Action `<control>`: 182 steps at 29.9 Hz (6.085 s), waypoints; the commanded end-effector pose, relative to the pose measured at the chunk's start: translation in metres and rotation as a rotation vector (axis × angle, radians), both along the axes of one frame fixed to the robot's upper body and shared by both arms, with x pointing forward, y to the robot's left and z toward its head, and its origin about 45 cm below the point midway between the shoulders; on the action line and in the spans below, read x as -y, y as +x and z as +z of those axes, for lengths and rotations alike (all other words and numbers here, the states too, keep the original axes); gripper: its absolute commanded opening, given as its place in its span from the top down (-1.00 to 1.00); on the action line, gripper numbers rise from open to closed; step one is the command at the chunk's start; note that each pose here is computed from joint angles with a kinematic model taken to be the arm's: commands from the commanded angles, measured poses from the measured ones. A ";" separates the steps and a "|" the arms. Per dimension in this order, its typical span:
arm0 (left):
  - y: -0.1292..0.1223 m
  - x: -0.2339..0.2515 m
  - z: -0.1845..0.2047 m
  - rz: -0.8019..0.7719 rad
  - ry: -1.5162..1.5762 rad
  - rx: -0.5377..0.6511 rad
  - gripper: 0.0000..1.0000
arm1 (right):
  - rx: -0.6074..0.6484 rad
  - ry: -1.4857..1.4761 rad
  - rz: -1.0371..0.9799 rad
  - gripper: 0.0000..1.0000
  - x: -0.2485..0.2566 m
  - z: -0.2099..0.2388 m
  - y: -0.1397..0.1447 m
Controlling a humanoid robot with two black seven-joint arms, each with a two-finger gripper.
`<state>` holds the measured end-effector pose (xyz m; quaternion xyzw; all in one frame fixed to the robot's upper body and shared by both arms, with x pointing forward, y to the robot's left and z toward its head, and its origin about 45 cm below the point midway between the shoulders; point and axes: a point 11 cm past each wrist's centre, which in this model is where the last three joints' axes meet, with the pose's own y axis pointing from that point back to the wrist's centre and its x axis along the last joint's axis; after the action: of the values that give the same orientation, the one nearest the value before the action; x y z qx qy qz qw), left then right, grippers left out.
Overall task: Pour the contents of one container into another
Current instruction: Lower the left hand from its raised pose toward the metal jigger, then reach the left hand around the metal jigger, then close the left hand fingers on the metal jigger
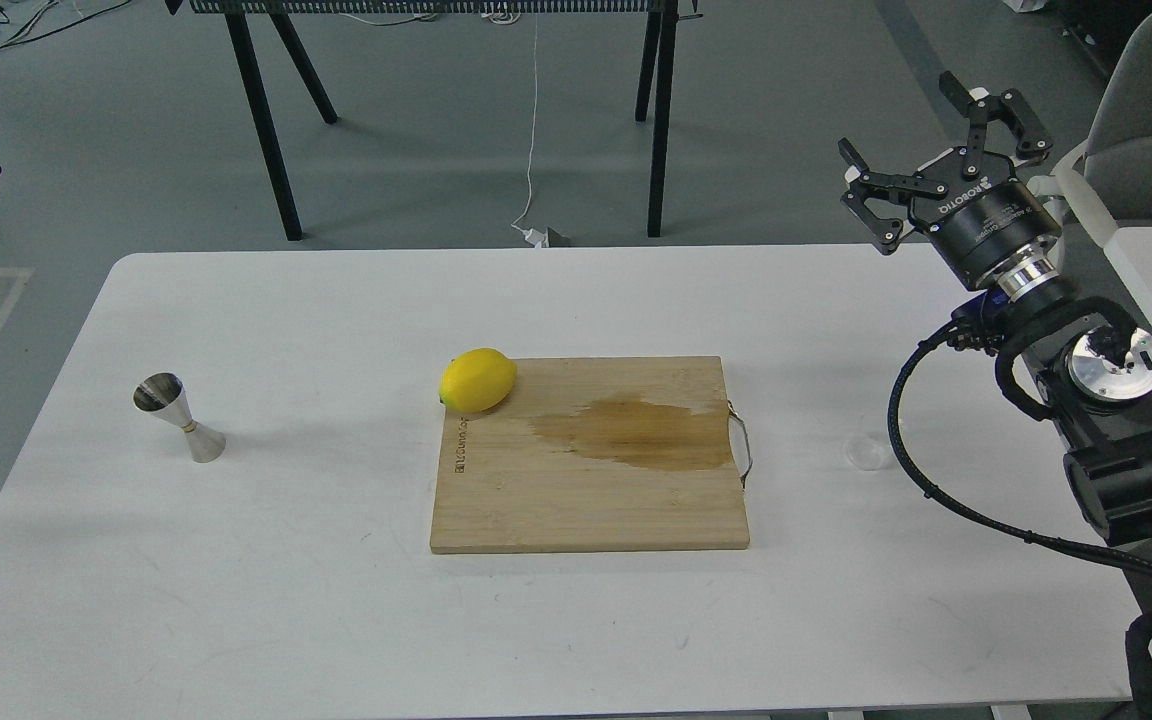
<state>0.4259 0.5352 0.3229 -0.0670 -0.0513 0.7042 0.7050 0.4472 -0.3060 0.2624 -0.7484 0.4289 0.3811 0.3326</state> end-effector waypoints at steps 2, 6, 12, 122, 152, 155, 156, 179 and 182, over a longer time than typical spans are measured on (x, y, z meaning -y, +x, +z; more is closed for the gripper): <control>-0.003 0.008 0.021 -0.086 0.150 -0.017 -1.00 | 0.001 -0.006 0.005 -0.97 -0.001 0.001 0.001; -0.002 0.035 0.032 -0.211 0.309 -0.043 -1.00 | 0.003 -0.005 0.008 -0.97 -0.002 0.002 0.001; -0.005 0.103 0.031 -0.465 0.566 -0.062 -1.00 | 0.003 -0.007 0.011 -0.97 -0.002 0.002 0.001; -0.092 0.079 -0.217 -0.046 1.340 -0.255 -1.00 | -0.029 -0.025 0.019 -0.97 -0.005 -0.012 -0.003; -0.106 0.088 -0.240 -0.065 1.307 -0.301 -1.00 | -0.026 -0.025 0.020 -0.97 -0.005 -0.010 -0.003; -0.108 0.087 -0.243 -0.065 1.307 -0.314 -1.00 | -0.026 -0.025 0.020 -0.97 -0.005 -0.010 -0.003; -0.108 0.087 -0.243 -0.065 1.307 -0.314 -1.00 | -0.026 -0.025 0.020 -0.97 -0.005 -0.010 -0.003; -0.111 0.091 -0.251 -0.059 1.287 -0.333 -1.00 | -0.029 -0.025 0.019 -0.97 -0.005 -0.012 -0.003; -0.114 0.087 -0.254 -0.056 1.293 -0.351 -1.00 | -0.029 -0.025 0.019 -0.97 -0.005 -0.012 -0.003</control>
<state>0.3145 0.4453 0.0715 0.4771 -0.3494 0.5140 0.6214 0.4438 -0.3013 0.2508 -0.7510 0.4312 0.3897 0.3135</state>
